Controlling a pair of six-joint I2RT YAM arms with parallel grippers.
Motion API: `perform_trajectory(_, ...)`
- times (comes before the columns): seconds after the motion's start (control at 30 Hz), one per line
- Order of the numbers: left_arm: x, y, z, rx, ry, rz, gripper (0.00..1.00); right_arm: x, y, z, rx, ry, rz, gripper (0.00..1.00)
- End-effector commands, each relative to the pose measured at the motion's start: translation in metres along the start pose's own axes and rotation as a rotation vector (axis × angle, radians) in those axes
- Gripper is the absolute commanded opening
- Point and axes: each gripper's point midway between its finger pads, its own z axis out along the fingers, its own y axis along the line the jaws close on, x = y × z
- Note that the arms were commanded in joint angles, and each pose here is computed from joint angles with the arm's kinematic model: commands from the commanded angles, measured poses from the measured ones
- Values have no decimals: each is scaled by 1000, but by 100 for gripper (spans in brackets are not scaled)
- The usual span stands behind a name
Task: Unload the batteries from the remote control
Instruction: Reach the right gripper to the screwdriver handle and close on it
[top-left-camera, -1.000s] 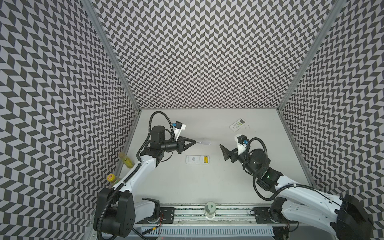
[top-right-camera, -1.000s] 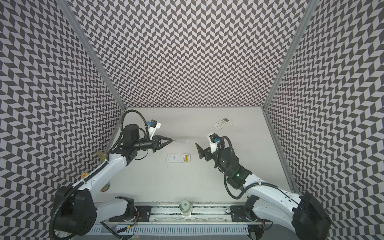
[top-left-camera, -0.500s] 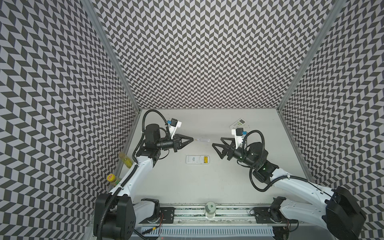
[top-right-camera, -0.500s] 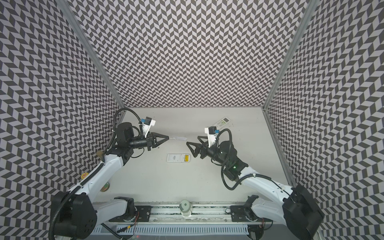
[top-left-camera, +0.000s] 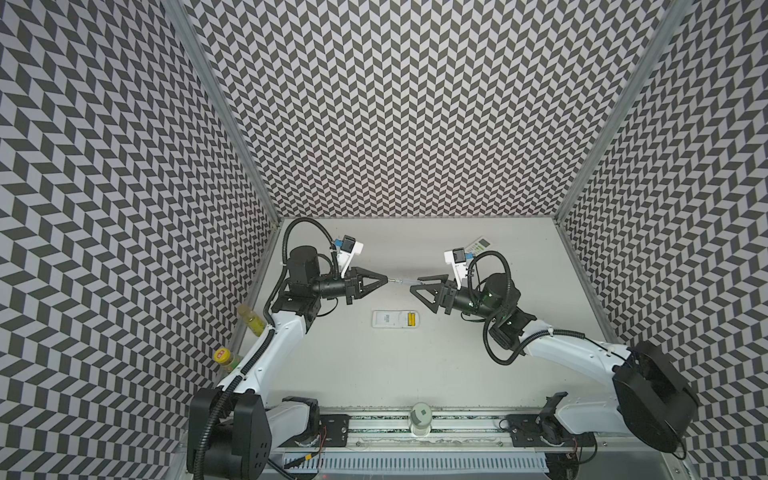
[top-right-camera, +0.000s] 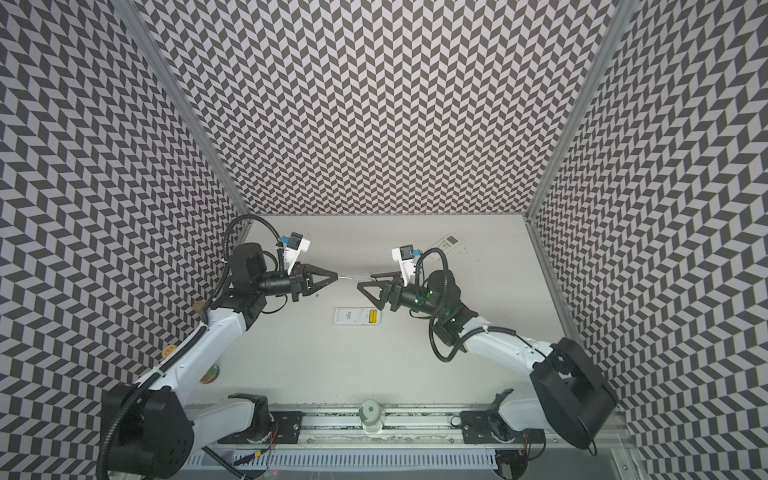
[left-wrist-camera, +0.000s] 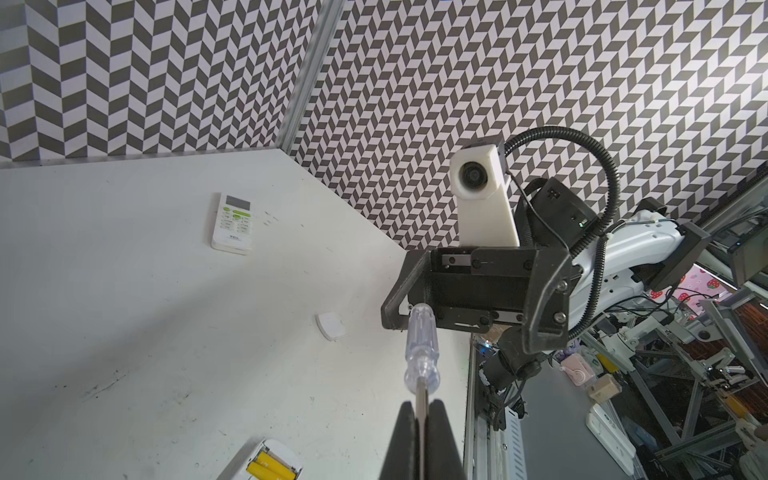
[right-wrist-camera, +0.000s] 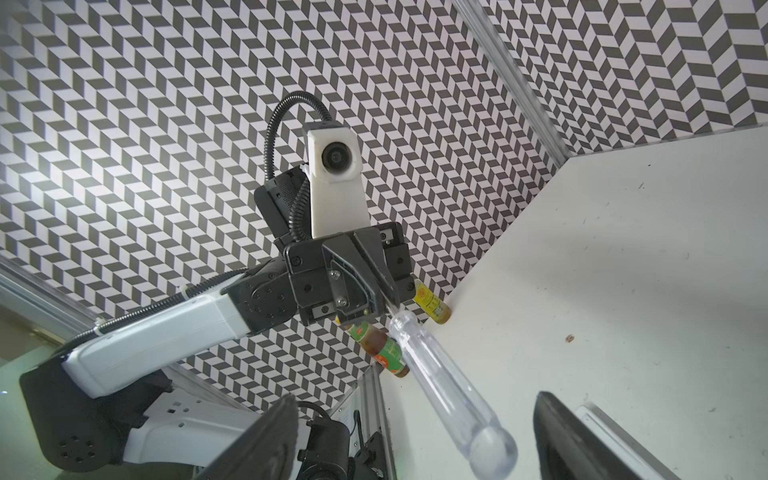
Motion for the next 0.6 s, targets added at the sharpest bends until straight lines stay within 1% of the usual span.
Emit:
perform_trajectory(0.0,-13,-18,-1,49,-8,73,0,-10,26,2,-152,-25,17,83)
perform_trajectory(0.2,-11,-21,0,69,-2,73,0,-2,37,2,-328,-17,88,75)
perform_trajectory(0.3,-10,-21,0,72,0,70,0,0,39,1,-386,-17,128,70)
perform_trajectory(0.4,-8,-21,1,72,1,67,0,3,38,4,-412,-6,143,64)
perform_trajectory(0.57,-7,-20,2,72,3,63,0,3,34,7,-400,0,140,62)
